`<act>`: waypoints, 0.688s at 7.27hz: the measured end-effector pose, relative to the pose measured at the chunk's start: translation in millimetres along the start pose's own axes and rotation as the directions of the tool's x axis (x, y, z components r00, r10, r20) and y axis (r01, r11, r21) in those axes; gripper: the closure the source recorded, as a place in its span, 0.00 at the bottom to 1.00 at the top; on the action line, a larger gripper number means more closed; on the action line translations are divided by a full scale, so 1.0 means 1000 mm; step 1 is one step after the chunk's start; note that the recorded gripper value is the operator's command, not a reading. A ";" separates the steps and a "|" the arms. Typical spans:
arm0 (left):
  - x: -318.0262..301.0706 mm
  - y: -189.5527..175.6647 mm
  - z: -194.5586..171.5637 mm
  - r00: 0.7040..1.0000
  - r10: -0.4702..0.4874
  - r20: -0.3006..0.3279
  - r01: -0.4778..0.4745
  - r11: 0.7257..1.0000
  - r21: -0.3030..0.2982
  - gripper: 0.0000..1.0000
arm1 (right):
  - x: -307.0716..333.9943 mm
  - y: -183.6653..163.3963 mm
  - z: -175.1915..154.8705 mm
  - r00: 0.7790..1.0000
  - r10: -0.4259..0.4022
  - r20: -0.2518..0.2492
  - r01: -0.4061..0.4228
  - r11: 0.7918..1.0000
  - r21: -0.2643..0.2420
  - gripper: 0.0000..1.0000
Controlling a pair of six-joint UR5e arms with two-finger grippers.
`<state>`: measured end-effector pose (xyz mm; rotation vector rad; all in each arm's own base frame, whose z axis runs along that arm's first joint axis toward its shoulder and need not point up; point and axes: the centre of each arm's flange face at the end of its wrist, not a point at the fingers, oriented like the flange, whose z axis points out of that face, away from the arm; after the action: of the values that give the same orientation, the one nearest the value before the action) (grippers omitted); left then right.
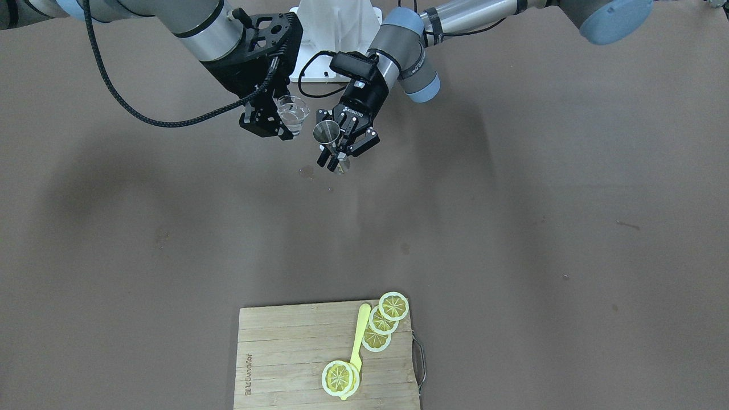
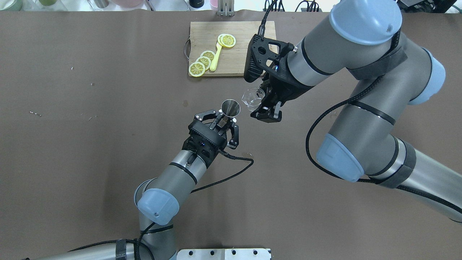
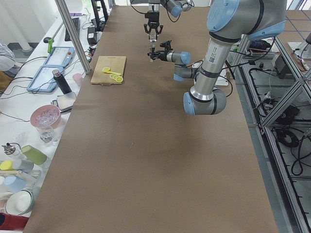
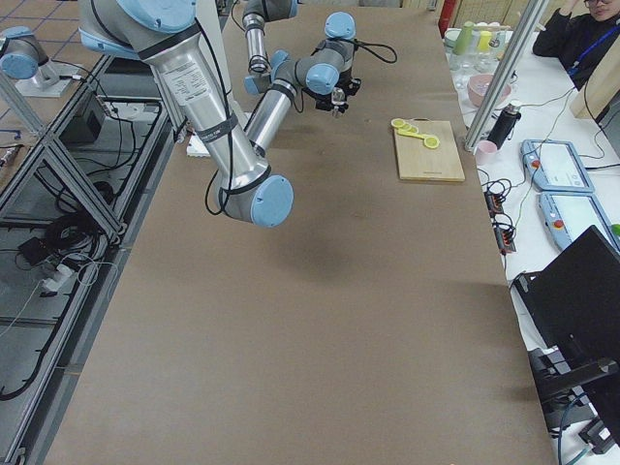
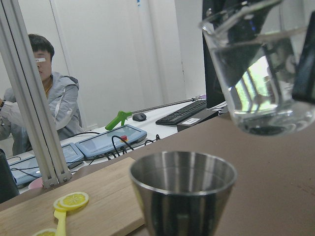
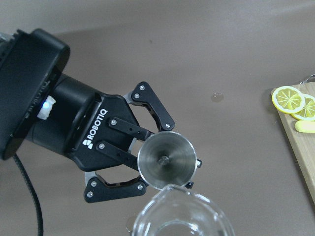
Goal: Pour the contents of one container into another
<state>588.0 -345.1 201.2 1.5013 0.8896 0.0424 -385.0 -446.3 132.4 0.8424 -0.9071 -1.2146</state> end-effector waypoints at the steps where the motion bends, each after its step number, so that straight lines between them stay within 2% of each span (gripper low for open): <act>1: 0.001 -0.001 -0.001 1.000 -0.002 0.000 0.002 1.000 0.001 1.00 | 0.001 -0.002 0.001 1.000 0.006 0.002 -0.006 1.000 -0.013 1.00; 5: 0.008 -0.002 -0.005 1.000 -0.018 -0.014 0.018 1.000 0.002 1.00 | 0.002 -0.011 0.000 1.000 0.008 0.015 -0.007 0.996 -0.087 1.00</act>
<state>590.0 -337.3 196.0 1.4963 0.9141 0.0391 -388.8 -449.7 122.9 0.7605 -0.8632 -1.2466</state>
